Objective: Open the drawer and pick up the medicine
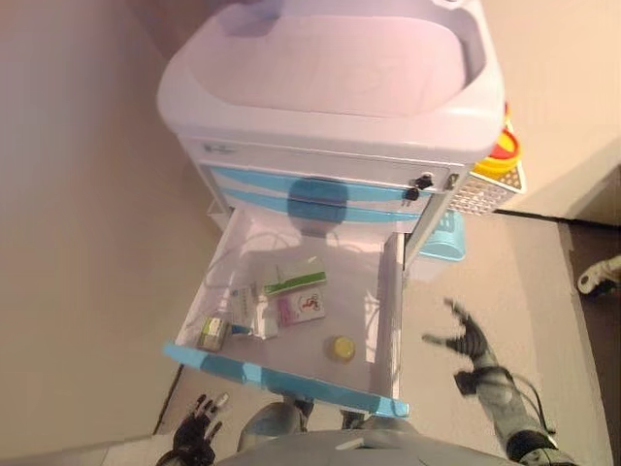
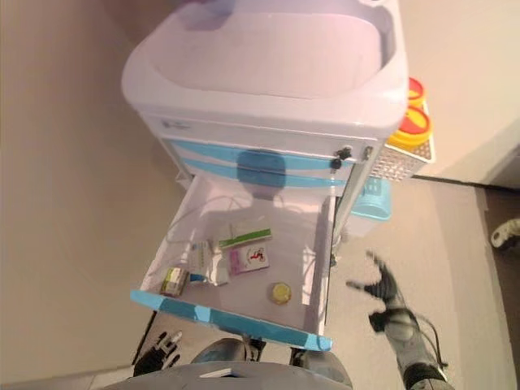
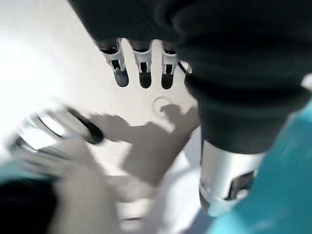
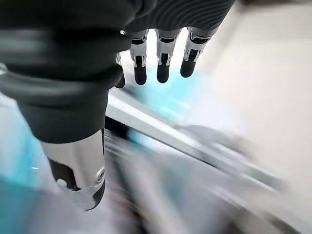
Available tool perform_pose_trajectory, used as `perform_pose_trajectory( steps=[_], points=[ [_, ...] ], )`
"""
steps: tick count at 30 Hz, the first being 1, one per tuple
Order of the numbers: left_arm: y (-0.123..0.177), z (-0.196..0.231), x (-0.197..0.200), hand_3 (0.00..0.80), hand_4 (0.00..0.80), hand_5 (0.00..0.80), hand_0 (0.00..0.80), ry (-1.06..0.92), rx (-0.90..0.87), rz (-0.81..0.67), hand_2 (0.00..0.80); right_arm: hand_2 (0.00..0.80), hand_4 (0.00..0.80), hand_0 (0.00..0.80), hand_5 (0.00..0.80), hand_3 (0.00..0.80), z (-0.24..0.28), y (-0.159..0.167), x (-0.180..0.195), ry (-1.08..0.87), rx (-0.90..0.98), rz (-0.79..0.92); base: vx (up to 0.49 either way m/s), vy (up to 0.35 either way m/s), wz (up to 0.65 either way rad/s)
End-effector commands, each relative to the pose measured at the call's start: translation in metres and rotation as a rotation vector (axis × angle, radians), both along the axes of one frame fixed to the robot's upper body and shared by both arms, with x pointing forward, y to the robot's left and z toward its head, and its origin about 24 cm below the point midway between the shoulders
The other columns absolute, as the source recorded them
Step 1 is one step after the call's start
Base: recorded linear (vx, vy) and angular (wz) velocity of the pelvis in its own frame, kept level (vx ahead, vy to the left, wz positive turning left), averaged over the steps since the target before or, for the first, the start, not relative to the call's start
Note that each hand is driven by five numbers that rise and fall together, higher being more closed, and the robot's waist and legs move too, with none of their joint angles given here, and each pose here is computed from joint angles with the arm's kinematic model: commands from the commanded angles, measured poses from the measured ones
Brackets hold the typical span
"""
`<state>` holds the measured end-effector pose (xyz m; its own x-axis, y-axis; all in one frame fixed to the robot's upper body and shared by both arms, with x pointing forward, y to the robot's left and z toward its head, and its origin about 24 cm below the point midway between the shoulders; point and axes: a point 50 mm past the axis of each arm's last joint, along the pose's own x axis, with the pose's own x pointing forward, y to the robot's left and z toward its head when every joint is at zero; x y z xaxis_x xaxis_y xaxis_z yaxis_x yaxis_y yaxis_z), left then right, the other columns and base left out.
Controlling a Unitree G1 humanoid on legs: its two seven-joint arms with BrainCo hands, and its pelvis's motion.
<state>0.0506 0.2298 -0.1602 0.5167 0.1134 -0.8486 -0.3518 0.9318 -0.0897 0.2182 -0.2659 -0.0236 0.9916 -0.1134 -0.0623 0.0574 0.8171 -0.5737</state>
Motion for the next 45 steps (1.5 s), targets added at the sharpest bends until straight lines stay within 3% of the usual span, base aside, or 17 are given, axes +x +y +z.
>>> perform_pose_trajectory(
  steps=[1, 4, 10, 19, 34, 45],
  points=[
    [0.006, -0.001, -0.014, 0.0, 0.0, 0.0, 0.0, 0.078, 0.083, -0.14, 0.0, 0.0, 0.0, 0.0, 0.0, 0.0, 0.057, 0.017, 0.018, -0.293, -0.127, 0.224, -0.001, 0.082, -0.32],
    [0.008, -0.003, -0.026, 0.0, 0.0, 0.0, 0.0, 0.135, 0.049, -0.125, 0.0, 0.0, 0.0, 0.0, 0.0, 0.0, 0.098, 0.054, 0.018, -0.507, -0.246, 0.516, 0.001, 0.052, -0.26],
    [0.006, -0.004, -0.028, 0.0, 0.0, 0.0, 0.0, 0.148, 0.041, -0.14, 0.0, 0.0, 0.0, 0.0, 0.0, 0.0, 0.125, 0.097, 0.01, -0.644, -0.411, 0.902, -0.006, 0.001, -0.08],
    [0.014, 0.0, -0.003, 0.0, 0.0, 0.0, 0.0, 0.115, 0.075, -0.205, 0.0, 0.0, 0.0, 0.0, 0.0, 0.0, 0.107, 0.142, 0.018, -0.586, -0.667, 1.287, 0.0, -0.027, 0.05],
    [0.021, 0.003, 0.015, 0.0, 0.0, 0.0, 0.0, 0.124, 0.11, -0.279, 0.0, 0.0, 0.0, 0.0, 0.0, 0.0, 0.016, 0.13, 0.019, -0.348, -1.009, 1.457, 0.008, -0.029, 0.12],
    [0.013, 0.001, 0.018, 0.0, 0.0, 0.0, 0.0, 0.119, 0.105, -0.301, 0.0, 0.0, 0.0, 0.0, 0.0, 0.0, -0.023, 0.121, 0.003, -0.245, -1.023, 1.436, 0.017, -0.011, 0.14]
  ],
)
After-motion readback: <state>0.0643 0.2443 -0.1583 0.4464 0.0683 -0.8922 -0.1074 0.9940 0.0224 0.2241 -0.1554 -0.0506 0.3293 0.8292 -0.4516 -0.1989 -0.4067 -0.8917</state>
